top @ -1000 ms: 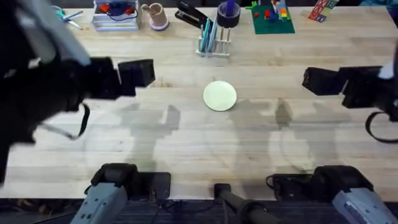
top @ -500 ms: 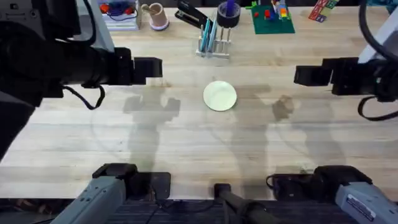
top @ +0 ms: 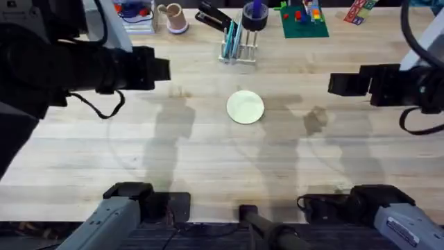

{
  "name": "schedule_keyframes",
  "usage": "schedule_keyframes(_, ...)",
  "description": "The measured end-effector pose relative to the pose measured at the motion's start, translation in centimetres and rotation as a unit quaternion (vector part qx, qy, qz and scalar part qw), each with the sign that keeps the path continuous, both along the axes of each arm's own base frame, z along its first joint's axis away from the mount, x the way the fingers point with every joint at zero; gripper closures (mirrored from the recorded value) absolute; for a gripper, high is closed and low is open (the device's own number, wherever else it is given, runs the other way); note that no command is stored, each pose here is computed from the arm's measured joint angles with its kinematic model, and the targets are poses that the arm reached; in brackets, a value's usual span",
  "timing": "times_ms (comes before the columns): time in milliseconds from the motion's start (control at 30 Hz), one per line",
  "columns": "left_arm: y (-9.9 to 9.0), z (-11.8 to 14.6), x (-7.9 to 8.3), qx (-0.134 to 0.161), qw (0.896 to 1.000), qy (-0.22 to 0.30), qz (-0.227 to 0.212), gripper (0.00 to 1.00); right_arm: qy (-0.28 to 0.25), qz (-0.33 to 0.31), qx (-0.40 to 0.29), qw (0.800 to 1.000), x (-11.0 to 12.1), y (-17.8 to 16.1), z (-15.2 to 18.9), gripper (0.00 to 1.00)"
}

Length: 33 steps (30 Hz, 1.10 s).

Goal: Pick up the plates from the table one by one and place each into a slot on the dish rack.

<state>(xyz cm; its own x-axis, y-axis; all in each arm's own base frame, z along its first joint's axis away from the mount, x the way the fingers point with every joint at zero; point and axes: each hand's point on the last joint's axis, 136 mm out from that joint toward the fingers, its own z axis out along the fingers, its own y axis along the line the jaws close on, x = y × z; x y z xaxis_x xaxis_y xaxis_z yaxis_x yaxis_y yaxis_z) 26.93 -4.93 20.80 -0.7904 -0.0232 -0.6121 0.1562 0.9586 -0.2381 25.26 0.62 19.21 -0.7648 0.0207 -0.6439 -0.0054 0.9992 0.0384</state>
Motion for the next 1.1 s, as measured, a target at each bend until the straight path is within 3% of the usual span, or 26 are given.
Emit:
schedule_keyframes(167,-3.3,1.1,-0.6,-0.083,0.994,-0.002,-0.065,0.959,0.000,0.000,0.000,1.000,0.0,0.0,0.0,0.007)
schedule_keyframes(267,-5.4,1.8,-0.8,-0.138,0.985,-0.001,-0.108,0.959,0.000,0.000,0.000,1.000,0.0,0.0,0.0,0.007)
schedule_keyframes(400,-7.1,1.7,-0.7,-0.191,0.971,0.021,-0.143,0.957,-0.001,0.000,0.000,1.000,0.0,0.0,0.0,0.007)
schedule_keyframes(567,-8.1,0.4,0.6,-0.226,0.959,0.042,-0.164,0.958,-0.001,0.000,0.000,1.000,0.0,0.0,0.1,0.007)
schedule_keyframes(700,-9.2,-2.2,1.4,-0.248,0.949,0.054,-0.185,0.958,-0.002,0.000,0.000,1.000,0.0,0.0,0.1,0.007)
schedule_keyframes(900,-11.1,-7.0,1.1,-0.267,0.936,0.096,-0.207,0.957,-0.002,0.000,0.000,1.000,0.0,0.0,0.2,0.007)
schedule_keyframes(1100,-13.6,-9.9,1.1,-0.274,0.924,0.129,-0.234,0.958,-0.002,0.000,0.000,1.000,0.0,0.0,0.2,0.007)
